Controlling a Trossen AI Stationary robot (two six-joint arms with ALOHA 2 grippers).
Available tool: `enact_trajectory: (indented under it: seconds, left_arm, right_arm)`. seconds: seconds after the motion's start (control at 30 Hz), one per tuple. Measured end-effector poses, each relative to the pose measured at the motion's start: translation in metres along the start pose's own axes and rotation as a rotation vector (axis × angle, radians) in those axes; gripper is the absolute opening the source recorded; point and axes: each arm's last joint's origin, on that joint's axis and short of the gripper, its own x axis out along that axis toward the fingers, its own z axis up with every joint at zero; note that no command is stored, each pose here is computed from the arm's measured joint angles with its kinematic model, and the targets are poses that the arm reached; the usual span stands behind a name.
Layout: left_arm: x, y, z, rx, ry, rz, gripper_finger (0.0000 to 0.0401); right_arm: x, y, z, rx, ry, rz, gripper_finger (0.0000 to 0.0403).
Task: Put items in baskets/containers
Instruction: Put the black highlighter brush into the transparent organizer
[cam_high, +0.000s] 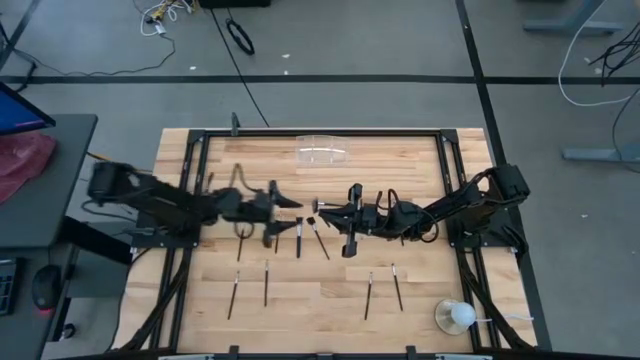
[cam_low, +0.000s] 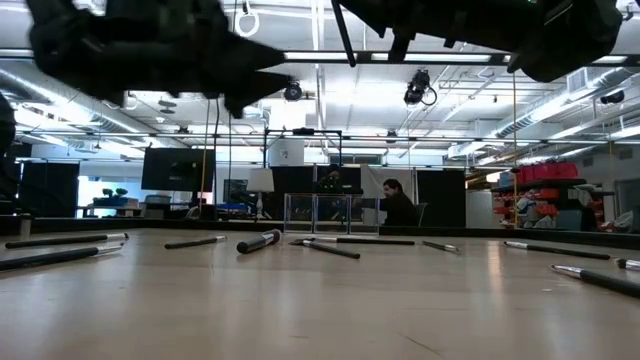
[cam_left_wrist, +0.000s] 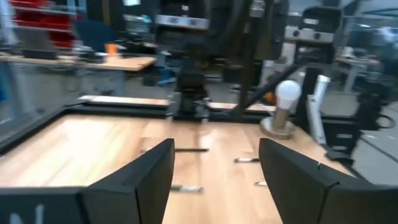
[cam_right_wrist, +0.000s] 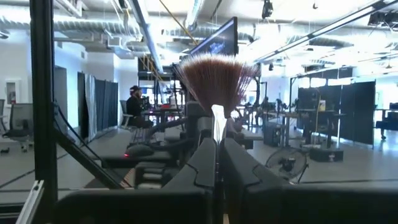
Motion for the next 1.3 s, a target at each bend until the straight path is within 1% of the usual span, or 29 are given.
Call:
enact_trajectory:
  seconds: [0.1, 0.17, 0.27, 0.37, 0.6, 0.73, 0.9, 0.97, 1.0, 1.07, 1.17, 1.23, 1.3]
  left_arm:
    - [0.024, -0.002, 0.001, 0.006, -0.003, -0.067, 0.0243]
    - [0.034, -0.002, 0.003, 0.015, -0.025, -0.085, 0.0241]
    - [0.039, -0.002, 0.009, 0.031, -0.081, -0.092, 0.0232]
    - [0.041, -0.001, 0.016, 0.039, -0.139, -0.093, 0.0213]
    - [0.048, 0.002, 0.026, 0.045, -0.158, -0.109, 0.0156]
    - [0.050, 0.002, 0.029, 0.081, -0.171, -0.108, 0.0120]
    - [0.052, 0.002, 0.031, 0.093, -0.176, -0.122, 0.0058]
    - [0.052, 0.001, 0.030, 0.121, -0.168, -0.138, 0.0029]
    - [0.052, 0.001, 0.030, 0.135, -0.162, -0.154, 0.0024]
    - [0.052, 0.000, 0.029, 0.137, -0.151, -0.165, 0.0024]
    - [0.052, 0.001, 0.027, 0.132, -0.131, -0.160, 0.0024]
    - [0.053, 0.005, 0.025, 0.118, -0.106, -0.130, 0.0024]
    - [0.053, 0.015, 0.022, 0.100, -0.068, -0.084, 0.0024]
  right_arm:
    - [0.000, 0.000, 0.000, -0.003, 0.005, 0.000, 0.0007]
    - [0.000, 0.000, 0.000, -0.004, 0.005, 0.000, 0.0007]
    - [0.000, 0.000, -0.001, -0.011, 0.008, 0.000, 0.0007]
    - [0.000, 0.000, -0.002, -0.014, 0.021, 0.002, 0.0007]
    - [0.000, 0.000, -0.003, -0.003, 0.027, 0.001, 0.0007]
    - [0.000, 0.000, -0.003, 0.010, 0.027, 0.000, 0.0007]
    - [0.000, 0.000, -0.002, 0.009, 0.027, -0.007, 0.0007]
    - [0.000, 0.000, -0.003, 0.014, 0.035, -0.003, 0.0007]
    - [0.000, 0.001, -0.004, 0.019, 0.042, -0.001, 0.0009]
    - [0.000, 0.001, -0.005, 0.027, 0.057, 0.007, 0.0016]
    - [-0.001, 0.001, -0.005, 0.048, 0.077, 0.005, 0.0038]
    - [-0.004, -0.001, -0.002, 0.063, 0.100, -0.015, 0.0057]
    - [-0.010, -0.004, 0.006, 0.056, 0.128, -0.060, 0.0077]
